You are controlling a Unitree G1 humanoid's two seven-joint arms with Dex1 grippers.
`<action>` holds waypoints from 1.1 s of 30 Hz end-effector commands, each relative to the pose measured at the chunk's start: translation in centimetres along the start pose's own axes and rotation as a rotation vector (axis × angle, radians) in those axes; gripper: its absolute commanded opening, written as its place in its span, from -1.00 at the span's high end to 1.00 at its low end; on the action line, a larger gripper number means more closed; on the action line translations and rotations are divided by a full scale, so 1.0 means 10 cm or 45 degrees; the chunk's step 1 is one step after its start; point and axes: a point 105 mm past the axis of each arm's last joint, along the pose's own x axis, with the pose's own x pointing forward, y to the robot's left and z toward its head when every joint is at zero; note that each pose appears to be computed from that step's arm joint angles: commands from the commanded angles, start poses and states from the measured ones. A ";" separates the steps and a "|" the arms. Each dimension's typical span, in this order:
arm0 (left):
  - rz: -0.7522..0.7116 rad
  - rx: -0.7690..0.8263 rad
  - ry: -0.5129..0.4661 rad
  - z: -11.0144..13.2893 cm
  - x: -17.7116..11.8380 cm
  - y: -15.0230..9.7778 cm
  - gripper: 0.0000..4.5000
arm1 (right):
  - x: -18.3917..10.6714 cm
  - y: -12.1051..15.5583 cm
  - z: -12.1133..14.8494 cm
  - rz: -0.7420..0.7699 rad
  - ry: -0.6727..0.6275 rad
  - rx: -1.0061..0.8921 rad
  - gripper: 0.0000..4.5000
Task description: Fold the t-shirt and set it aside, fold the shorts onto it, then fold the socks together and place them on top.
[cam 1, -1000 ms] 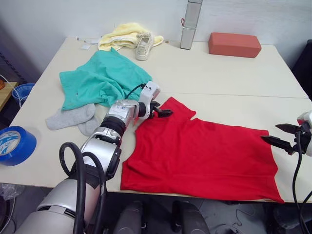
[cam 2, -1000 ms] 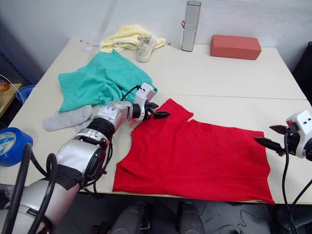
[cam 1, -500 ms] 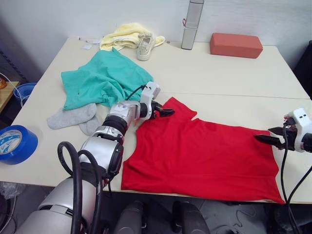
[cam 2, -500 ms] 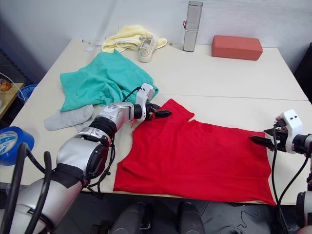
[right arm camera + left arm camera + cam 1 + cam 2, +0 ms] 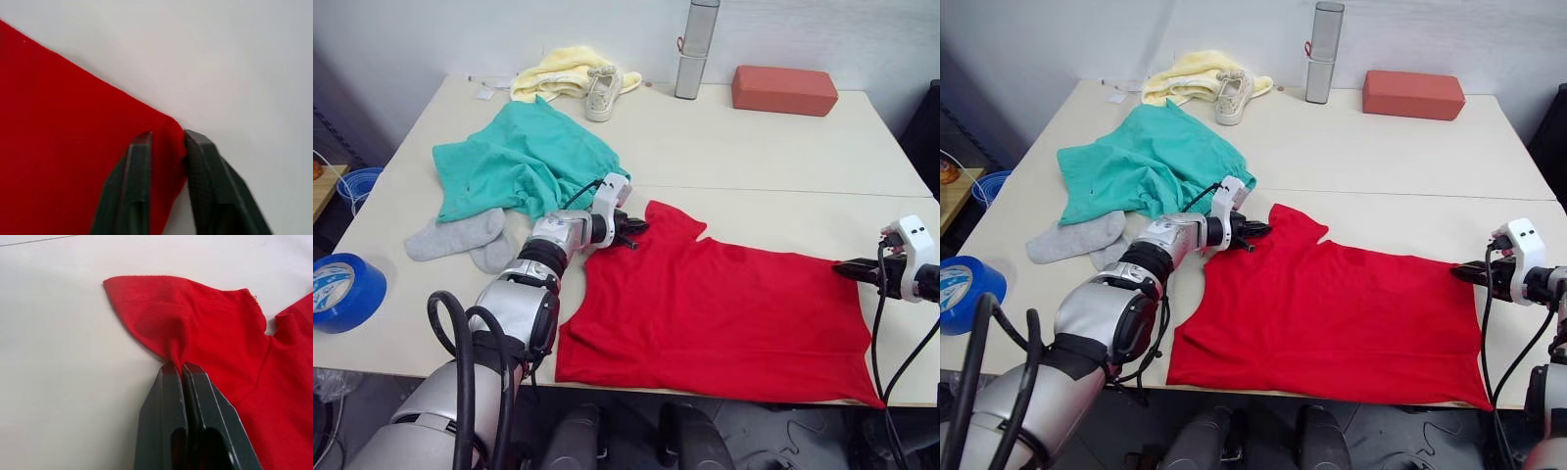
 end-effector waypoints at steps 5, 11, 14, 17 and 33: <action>-0.017 0.162 -0.183 0.23 -0.17 0.08 1.00 | -0.08 0.07 0.20 0.031 -0.172 -0.222 0.97; -0.026 0.497 -0.237 0.29 -0.31 0.09 1.00 | -0.25 0.18 0.22 0.088 -0.252 -0.446 0.97; -0.029 0.631 -0.248 0.28 -0.38 0.10 1.00 | -0.32 0.20 0.21 0.083 -0.296 -0.533 0.97; 0.021 0.712 -0.314 0.32 -0.45 0.13 1.00 | -0.41 0.23 0.22 0.073 -0.382 -0.587 0.97; 0.046 1.245 -0.431 0.12 -0.78 0.03 1.00 | -0.50 0.41 -0.20 0.076 -0.429 -0.957 0.97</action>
